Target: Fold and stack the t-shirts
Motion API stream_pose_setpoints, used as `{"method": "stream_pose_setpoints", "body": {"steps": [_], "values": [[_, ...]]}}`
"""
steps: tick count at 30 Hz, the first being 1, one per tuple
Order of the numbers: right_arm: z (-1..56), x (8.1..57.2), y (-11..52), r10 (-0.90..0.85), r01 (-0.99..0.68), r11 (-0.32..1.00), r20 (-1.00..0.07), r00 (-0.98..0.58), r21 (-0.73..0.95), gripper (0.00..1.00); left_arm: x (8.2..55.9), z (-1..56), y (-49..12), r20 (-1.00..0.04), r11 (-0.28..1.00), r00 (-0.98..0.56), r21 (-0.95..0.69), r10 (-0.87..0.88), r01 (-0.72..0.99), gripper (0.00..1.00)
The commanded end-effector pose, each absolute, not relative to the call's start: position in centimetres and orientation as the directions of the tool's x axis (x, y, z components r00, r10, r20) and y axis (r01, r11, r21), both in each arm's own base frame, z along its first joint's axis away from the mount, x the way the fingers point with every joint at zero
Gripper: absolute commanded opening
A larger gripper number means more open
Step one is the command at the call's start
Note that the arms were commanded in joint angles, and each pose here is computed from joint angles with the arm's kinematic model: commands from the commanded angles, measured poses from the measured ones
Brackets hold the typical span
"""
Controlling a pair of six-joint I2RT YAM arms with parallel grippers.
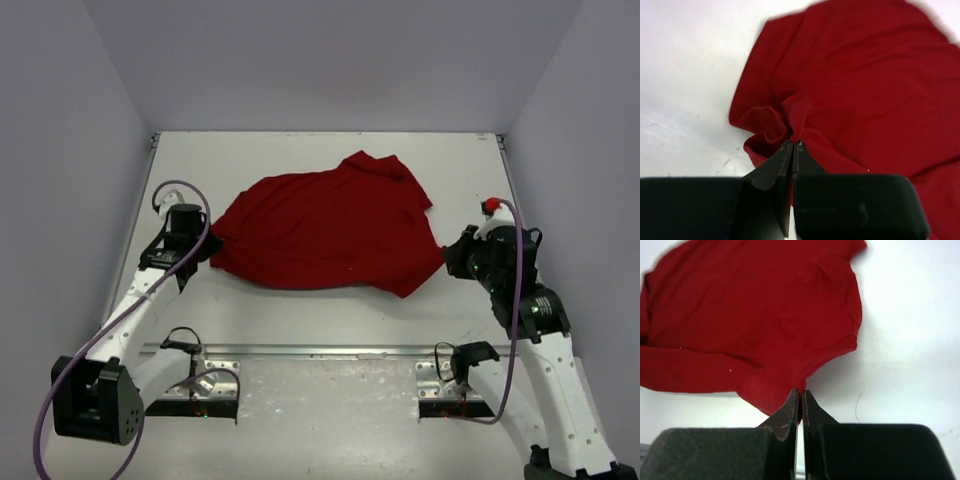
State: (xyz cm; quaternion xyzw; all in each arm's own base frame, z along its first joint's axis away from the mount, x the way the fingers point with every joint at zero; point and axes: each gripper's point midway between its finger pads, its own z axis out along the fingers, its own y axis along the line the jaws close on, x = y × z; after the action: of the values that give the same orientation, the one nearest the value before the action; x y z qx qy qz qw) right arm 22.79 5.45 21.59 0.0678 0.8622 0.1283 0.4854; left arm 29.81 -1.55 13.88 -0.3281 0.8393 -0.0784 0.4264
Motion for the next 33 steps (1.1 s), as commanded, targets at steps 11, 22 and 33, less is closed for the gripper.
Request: {"method": "stream_pose_setpoints", "body": {"steps": [11,22,33], "values": [[15.4,22.1,3.0,0.248,0.158,0.969,-0.737,-0.629,0.191,0.01,38.6,7.0,-6.5,-0.563,0.846,-0.638,-0.269,-0.525,-0.459,0.84],[15.7,22.8,4.0,0.207,0.084,0.976,-0.741,-0.638,0.201,0.01,27.0,8.9,-0.5,-0.656,0.597,-0.311,-0.268,-0.688,-0.756,1.00],[17.1,22.8,5.1,0.180,0.003,0.974,-0.763,-0.621,0.227,0.01,24.6,2.8,-0.7,-0.569,0.544,-0.298,-0.327,-0.766,-0.773,0.50]]}}
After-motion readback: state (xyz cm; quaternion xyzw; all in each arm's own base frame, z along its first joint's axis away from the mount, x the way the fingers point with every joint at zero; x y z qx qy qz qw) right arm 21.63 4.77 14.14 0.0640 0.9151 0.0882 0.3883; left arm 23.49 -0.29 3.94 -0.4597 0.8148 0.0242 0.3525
